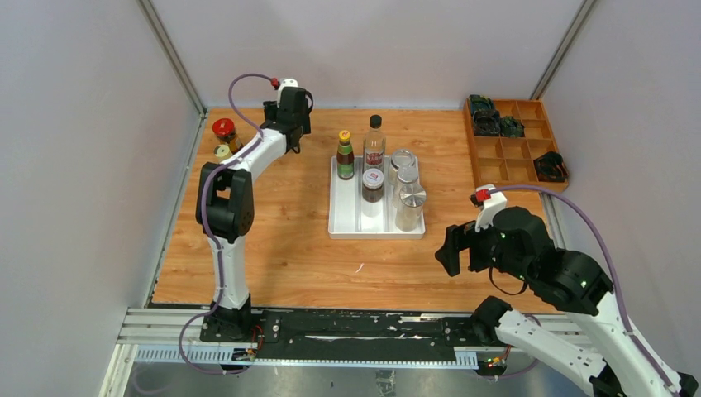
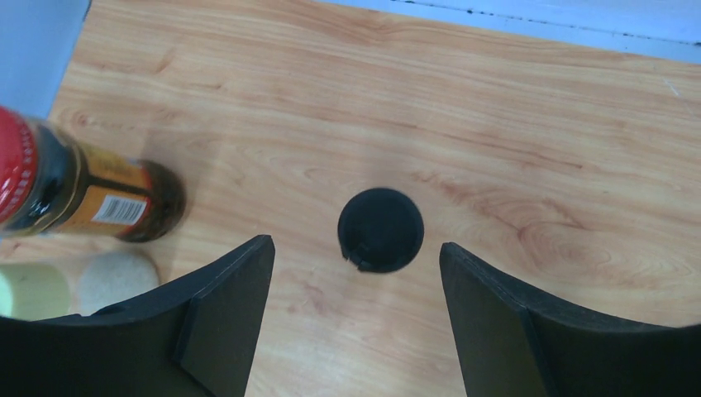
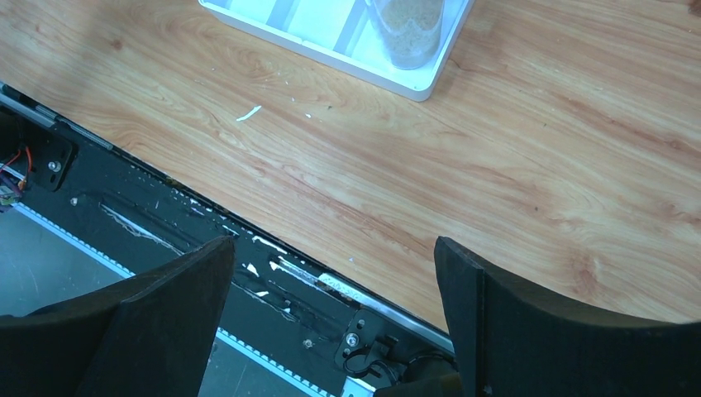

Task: Organize the condiment bottles
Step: Pick up the bottle from the center of the board.

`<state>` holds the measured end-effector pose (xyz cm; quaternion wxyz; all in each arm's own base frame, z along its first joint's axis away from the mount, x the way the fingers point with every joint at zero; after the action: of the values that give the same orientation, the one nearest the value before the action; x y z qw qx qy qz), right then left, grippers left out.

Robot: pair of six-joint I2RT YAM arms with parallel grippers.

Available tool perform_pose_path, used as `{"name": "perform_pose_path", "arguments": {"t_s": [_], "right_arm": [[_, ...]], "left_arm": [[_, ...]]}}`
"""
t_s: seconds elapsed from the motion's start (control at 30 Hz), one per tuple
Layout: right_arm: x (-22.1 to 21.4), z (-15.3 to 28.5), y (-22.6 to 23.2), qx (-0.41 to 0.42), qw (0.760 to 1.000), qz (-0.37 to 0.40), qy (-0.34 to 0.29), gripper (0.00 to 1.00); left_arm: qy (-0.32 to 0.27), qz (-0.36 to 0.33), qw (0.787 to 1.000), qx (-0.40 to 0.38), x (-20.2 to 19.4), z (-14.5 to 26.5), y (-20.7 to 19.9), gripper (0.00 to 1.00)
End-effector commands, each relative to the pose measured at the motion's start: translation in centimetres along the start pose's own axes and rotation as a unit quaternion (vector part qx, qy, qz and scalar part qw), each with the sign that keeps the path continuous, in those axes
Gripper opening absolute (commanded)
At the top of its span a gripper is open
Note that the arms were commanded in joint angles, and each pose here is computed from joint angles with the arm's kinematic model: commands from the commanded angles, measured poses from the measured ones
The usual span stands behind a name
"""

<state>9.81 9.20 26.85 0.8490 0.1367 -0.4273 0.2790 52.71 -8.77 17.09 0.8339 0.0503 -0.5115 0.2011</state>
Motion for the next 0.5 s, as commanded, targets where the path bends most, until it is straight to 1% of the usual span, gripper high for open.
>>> {"name": "perform_pose_path", "arguments": {"t_s": [0.0,0.17,0.47], "right_arm": [[0.0,0.1,-0.3,-0.008,1.0,0.015,0.02,0.96],[0.5,-0.4,-0.2,-0.007,1.0,0.018,0.024,0.96],[0.3,-1.0,-0.1,-0.007,0.999,0.019,0.032,0.96]], "left_arm": [[0.003,0.006,0.999,-0.041,0.9,-1.5,-1.0,0.79],[0.025,0.011,0.998,-0.05,-0.5,-3.0,-0.9,0.77],[0.045,0.003,0.998,-0.038,-2.6,-4.3,-0.5,0.69]]}}
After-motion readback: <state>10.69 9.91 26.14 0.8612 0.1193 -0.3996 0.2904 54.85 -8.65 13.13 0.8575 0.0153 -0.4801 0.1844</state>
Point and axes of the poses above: each gripper's point midway between its finger pads, its own z axis back along the fingers, its own y axis along the line the jaws close on, x = y × z, the point moved 4 cm from there along z, back along the fingers, and after that the axes turned 15 degrees about z, right-handed, at the moved point
